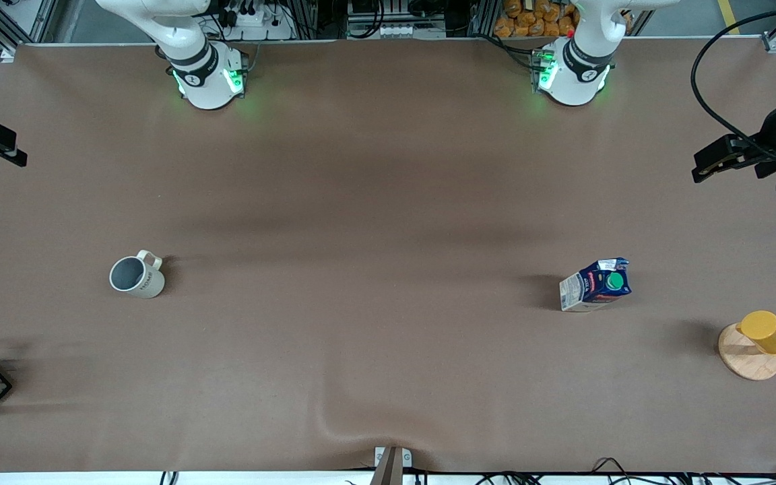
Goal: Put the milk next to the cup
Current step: 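Reach the left gripper to the milk carton while the right gripper reaches the mug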
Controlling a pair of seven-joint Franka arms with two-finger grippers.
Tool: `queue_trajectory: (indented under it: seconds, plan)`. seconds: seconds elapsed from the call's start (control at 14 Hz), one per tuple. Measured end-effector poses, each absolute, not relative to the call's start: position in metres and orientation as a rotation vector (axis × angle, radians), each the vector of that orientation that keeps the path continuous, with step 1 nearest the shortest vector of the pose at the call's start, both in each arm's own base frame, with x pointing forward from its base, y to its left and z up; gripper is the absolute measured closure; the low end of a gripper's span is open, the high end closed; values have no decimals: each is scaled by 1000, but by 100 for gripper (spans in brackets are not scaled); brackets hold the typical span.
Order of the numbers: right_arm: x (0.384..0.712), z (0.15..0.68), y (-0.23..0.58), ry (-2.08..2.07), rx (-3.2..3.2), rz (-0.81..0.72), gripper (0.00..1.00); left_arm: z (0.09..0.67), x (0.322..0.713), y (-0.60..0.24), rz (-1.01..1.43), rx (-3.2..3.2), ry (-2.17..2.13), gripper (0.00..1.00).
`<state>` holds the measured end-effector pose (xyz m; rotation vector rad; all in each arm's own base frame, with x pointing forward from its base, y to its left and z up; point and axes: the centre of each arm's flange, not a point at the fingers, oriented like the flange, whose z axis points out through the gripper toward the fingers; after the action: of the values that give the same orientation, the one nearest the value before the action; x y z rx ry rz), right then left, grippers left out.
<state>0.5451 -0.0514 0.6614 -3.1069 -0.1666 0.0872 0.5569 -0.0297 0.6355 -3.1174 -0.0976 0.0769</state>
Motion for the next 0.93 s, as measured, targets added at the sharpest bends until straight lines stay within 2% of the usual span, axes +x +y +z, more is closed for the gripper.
queue_trajectory:
  seconds: [0.43,0.93]
  plan:
    - [545,658,-50,-170,-3105,98,0,613,566,-38,140,-3115,-75,0]
    - [559,609,-52,-163,-3101,137,0,478,633,-50,191,-3115,-86,0]
